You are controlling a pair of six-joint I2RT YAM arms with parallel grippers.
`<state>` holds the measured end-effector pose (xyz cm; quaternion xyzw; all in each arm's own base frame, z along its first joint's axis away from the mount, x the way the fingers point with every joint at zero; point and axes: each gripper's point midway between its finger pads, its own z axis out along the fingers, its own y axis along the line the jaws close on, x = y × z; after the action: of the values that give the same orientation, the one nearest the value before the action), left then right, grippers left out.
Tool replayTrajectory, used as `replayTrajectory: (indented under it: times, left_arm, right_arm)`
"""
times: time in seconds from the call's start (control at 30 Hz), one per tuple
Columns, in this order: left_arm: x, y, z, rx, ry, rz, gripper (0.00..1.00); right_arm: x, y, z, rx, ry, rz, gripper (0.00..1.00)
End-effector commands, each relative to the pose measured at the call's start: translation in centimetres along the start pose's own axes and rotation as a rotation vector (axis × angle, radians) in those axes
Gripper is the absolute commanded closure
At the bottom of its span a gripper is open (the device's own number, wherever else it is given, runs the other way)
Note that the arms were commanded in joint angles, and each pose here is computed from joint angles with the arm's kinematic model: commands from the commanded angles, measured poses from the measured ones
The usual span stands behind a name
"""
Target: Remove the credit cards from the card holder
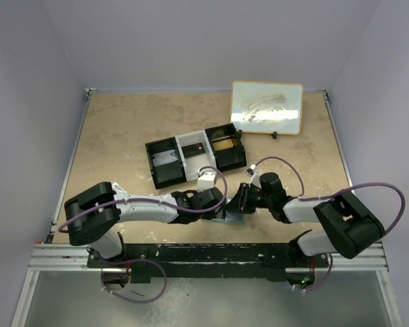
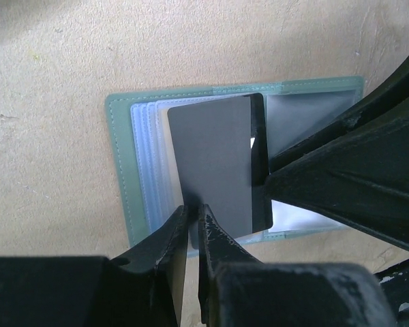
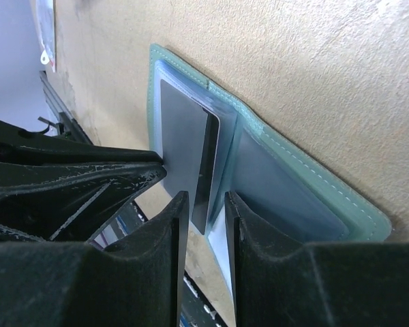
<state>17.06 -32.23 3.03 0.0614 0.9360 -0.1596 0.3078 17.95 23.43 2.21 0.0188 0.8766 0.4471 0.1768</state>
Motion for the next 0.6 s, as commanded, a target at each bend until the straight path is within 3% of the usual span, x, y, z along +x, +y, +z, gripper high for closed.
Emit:
replayTrajectory:
  times: [0.0, 0.13, 0.37, 0.57]
  left_arm:
    - [1.3, 0.6, 0.0, 0.006, 0.034, 0.010, 0.92]
    - [1.3, 0.7, -0.1, 0.006, 0.035, 0.006, 0.93]
    - [1.4, 1.3, -0.1, -0.023, 0.033, 0.003, 0.93]
    - [2.1, 3.5, 0.2, -0.125, 0.046, 0.018, 0.95]
  right_arm:
    - [0.1, 0.3, 0.4, -0.035, 0.019, -0.022, 0.70]
    - [0.3, 0.4, 0.8, -0.051, 0.038, -0.022, 0.74]
    - [0.4, -1.5, 0.5, 0.066, 0.024, 0.029, 0.97]
    - [-0.5, -3.0, -1.0, 0.198, -0.037, 0.023, 1.00]
